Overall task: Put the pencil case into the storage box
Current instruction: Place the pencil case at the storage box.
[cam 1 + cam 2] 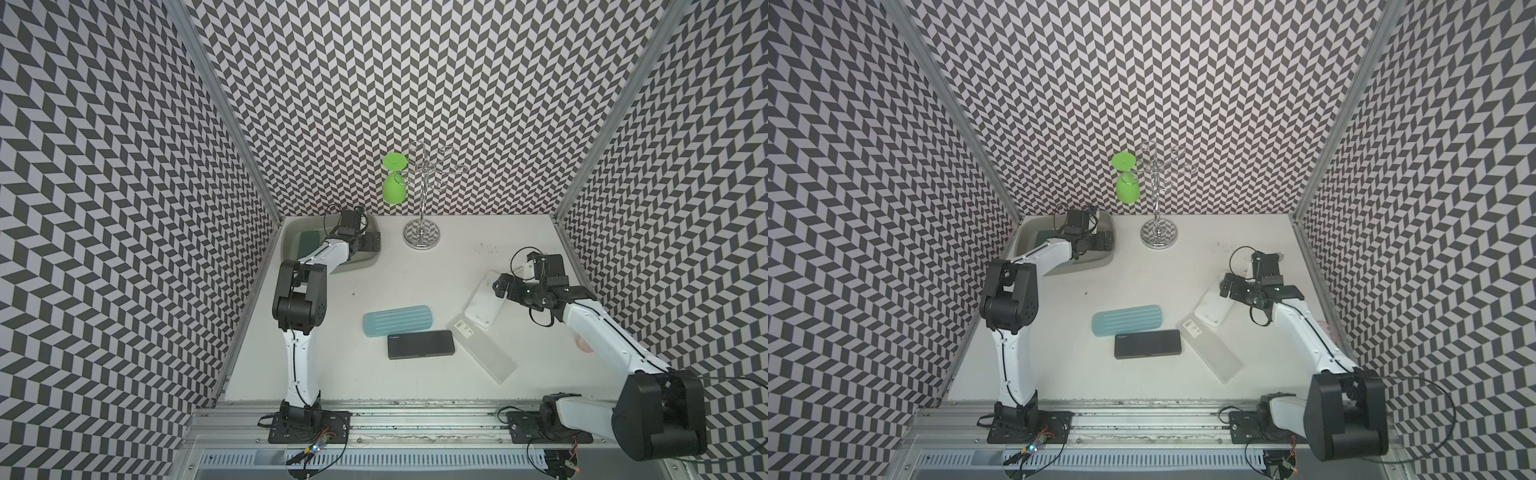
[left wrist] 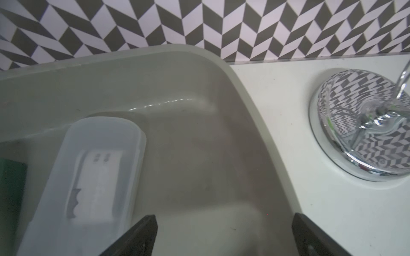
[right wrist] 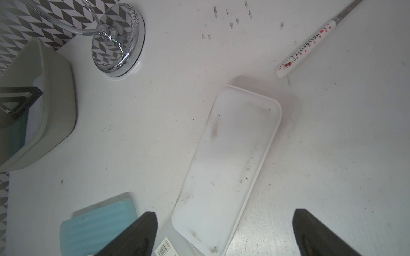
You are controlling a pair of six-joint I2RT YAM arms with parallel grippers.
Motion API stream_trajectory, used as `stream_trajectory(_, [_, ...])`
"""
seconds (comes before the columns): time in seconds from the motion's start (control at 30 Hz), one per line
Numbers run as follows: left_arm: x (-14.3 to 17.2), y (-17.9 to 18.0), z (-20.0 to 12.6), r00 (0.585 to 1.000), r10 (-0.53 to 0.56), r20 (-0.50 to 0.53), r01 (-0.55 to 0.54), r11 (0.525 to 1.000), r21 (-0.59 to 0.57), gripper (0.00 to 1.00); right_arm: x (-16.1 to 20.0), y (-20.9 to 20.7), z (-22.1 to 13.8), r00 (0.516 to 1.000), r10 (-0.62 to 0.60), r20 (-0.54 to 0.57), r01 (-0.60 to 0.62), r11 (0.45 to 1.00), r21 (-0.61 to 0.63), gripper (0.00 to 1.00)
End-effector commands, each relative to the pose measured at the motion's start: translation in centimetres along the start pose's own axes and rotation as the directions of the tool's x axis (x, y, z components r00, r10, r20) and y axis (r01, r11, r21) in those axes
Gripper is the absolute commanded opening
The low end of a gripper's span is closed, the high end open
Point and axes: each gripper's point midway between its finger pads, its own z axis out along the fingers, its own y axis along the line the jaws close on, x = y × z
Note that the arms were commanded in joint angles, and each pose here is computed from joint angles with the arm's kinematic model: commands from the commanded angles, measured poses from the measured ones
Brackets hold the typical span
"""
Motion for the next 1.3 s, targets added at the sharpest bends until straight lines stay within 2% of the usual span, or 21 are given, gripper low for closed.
stream_trajectory(0.0, [2.1,2.7,1.1,0.998,-0.036,-0.045,0.034,0.998,-0.057,1.0,-0.5,-0.2,-0.7,0.999,-0.006,0.034,0.005,1.0,0.007,1.0])
stream_trajectory(0.13, [2.1,3.7,0.8,0.998,-0.043,-0.048,0.04,0.997,-0.071,1.0,-0.3,-0.2,-0.9,0.999,-0.004,0.033,0.004,1.0,0.008,1.0])
stream_trajectory(0.23, [1.0,3.0,-0.4,0.999,-0.034,-0.014,0.033,0.998,-0.058,1.0,-0.3,-0.2,-0.9,0.999,-0.001,0.033,0.001,1.0,0.006,0.99])
stream_trajectory(0.4, [-2.2,1.5,-4.2,0.994,-0.002,0.113,0.007,0.999,-0.048,1.0,-0.2,-0.3,-1.3,0.999,-0.008,0.038,0.008,1.0,0.013,0.99])
stream_trajectory(0.6, [-4.5,0.1,-8.3,0.984,-0.008,0.18,0.016,0.999,-0.042,1.0,0.4,-0.4,-1.2,0.999,-0.006,0.033,0.006,1.0,0.008,1.0])
stream_trajectory(0.73, [-3.9,-0.4,-9.9,0.982,-0.014,0.19,0.022,0.999,-0.039,1.0,0.8,-0.5,-1.0,0.999,0.008,0.04,-0.008,1.0,-0.002,1.0])
stream_trajectory(0.93, [-1.6,-1.4,-10.2,0.988,-0.021,0.152,0.023,1.0,-0.01,1.0,1.2,-0.5,-0.7,0.999,0.015,0.032,-0.015,1.0,-0.011,0.99])
stream_trajectory(1.13, [-0.5,-3.2,-10.5,0.992,0.01,0.128,-0.012,1.0,0.021,1.0,1.5,-0.6,-0.6,0.999,0.021,0.027,-0.021,1.0,-0.014,0.99])
stream_trajectory(1.27, [-0.1,-4.3,-11.1,0.992,-0.013,0.124,0.006,0.998,0.056,1.0,1.6,-0.5,-0.6,0.999,0.029,0.031,-0.028,0.999,-0.024,1.0])
